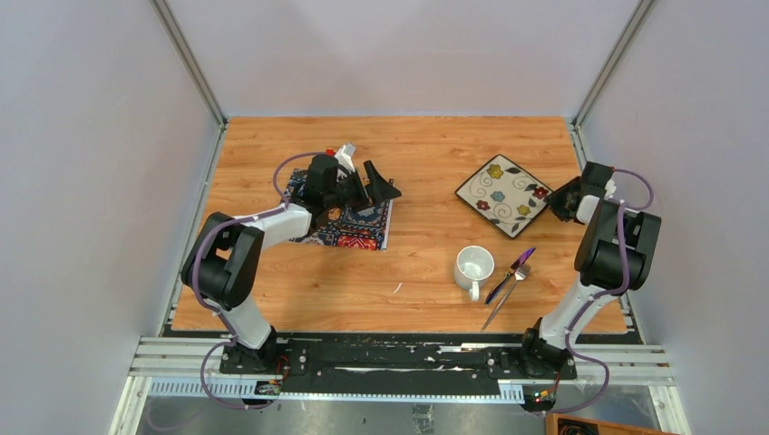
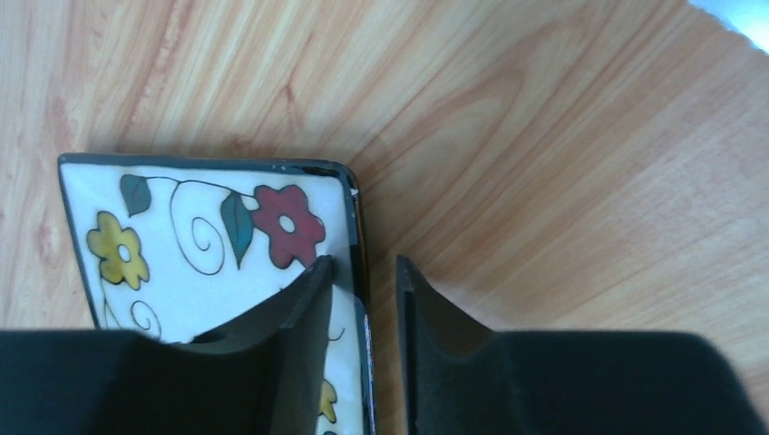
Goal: Set the dinner table for one person
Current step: Move the plate to the center of the board, then flatten out the napkin at the center of the board.
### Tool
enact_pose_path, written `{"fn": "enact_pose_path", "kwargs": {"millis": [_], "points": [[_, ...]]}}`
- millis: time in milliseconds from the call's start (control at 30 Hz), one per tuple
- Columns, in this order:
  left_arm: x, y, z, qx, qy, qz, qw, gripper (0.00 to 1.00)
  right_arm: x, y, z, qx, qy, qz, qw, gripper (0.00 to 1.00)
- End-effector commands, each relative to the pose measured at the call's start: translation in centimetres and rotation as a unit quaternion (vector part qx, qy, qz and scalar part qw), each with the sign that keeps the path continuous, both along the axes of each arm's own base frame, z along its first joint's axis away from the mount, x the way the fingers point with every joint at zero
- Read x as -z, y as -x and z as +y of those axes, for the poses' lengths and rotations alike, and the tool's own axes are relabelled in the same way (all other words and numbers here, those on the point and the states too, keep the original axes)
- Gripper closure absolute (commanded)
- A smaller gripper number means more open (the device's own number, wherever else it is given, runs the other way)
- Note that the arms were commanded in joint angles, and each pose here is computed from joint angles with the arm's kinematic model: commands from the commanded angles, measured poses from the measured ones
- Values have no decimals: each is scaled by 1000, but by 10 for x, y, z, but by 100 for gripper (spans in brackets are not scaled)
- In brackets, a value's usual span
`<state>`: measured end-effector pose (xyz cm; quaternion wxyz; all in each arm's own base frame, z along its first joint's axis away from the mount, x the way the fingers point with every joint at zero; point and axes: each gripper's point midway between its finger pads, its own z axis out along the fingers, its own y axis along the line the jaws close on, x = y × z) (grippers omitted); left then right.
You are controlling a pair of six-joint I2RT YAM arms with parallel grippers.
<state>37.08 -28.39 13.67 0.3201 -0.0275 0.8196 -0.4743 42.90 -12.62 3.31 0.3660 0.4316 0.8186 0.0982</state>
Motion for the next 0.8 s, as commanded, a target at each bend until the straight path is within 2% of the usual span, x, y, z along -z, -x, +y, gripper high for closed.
{"fn": "enact_pose_path", "kwargs": {"millis": [0,200,467,633,767], "points": [[-9,6,-4,13,10,-10,1000,2,44,54,-11,29,21,126,991,58],[-2,4,-4,13,5,-8,1000,2,27,53,-10,23,34,116,992,45],[21,-8,0,-4,-25,-4,1000,0,-13,49,0,7,86,94,992,39],[44,-21,26,-45,-130,-2,991,0,-39,46,19,-20,142,78,987,38],[37,-31,46,-70,-196,-18,978,0,-57,43,43,-45,178,67,981,38]]}}
